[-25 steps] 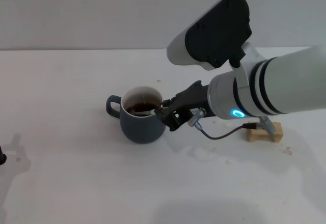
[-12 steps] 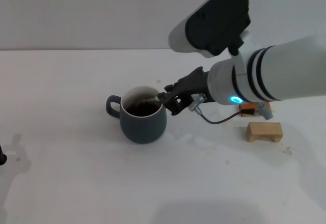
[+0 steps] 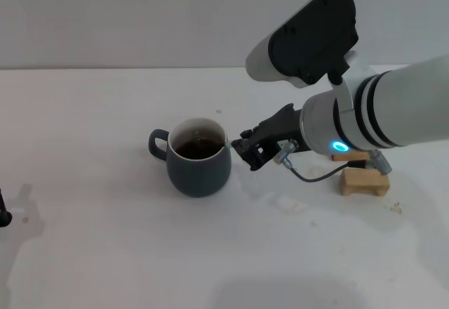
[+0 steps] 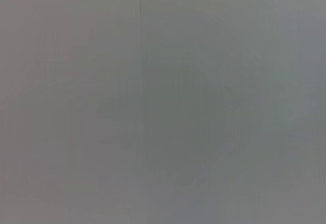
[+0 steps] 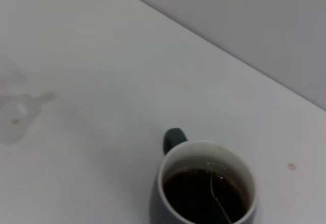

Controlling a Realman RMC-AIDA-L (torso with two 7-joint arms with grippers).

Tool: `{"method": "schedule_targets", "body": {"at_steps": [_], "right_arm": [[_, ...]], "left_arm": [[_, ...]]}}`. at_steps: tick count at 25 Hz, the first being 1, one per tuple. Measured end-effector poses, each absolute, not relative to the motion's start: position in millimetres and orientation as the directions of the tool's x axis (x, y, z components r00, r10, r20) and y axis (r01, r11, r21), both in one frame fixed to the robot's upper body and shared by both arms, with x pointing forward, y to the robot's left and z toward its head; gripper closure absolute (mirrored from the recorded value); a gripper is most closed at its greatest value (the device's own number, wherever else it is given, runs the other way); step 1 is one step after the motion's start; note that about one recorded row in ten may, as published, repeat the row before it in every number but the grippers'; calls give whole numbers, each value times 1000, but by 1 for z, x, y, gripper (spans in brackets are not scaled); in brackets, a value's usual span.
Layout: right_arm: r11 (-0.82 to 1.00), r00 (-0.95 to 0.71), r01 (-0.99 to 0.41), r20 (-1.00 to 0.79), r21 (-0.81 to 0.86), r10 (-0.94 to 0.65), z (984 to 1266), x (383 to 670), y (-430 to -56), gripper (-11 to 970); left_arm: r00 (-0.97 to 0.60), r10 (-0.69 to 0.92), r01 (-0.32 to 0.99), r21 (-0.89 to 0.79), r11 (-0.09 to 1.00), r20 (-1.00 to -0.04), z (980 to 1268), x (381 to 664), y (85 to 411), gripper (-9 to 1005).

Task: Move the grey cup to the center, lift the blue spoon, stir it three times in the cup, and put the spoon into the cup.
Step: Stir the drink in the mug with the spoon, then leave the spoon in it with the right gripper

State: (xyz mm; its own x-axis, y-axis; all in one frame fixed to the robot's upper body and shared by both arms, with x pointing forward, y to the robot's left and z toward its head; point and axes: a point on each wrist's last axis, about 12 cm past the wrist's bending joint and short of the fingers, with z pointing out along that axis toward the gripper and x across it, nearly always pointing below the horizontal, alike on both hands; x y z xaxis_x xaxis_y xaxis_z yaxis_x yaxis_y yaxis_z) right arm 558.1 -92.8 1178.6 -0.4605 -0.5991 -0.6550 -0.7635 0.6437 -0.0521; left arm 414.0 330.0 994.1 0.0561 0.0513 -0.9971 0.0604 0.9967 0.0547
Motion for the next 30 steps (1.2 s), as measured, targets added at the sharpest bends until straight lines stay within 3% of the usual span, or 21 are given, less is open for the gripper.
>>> {"method": "schedule_targets", "body": {"at_steps": [10, 30], "right_arm": [[608, -438, -794, -671, -23, -598, 1179, 552, -80, 833], [635, -423, -770, -693, -65, -584, 1172, 577, -85, 832]], "left_arm": [[56, 48, 60, 51, 997, -997, 994, 414, 329, 998], [53, 48, 58, 51, 997, -997, 993, 412, 330, 998]]}}
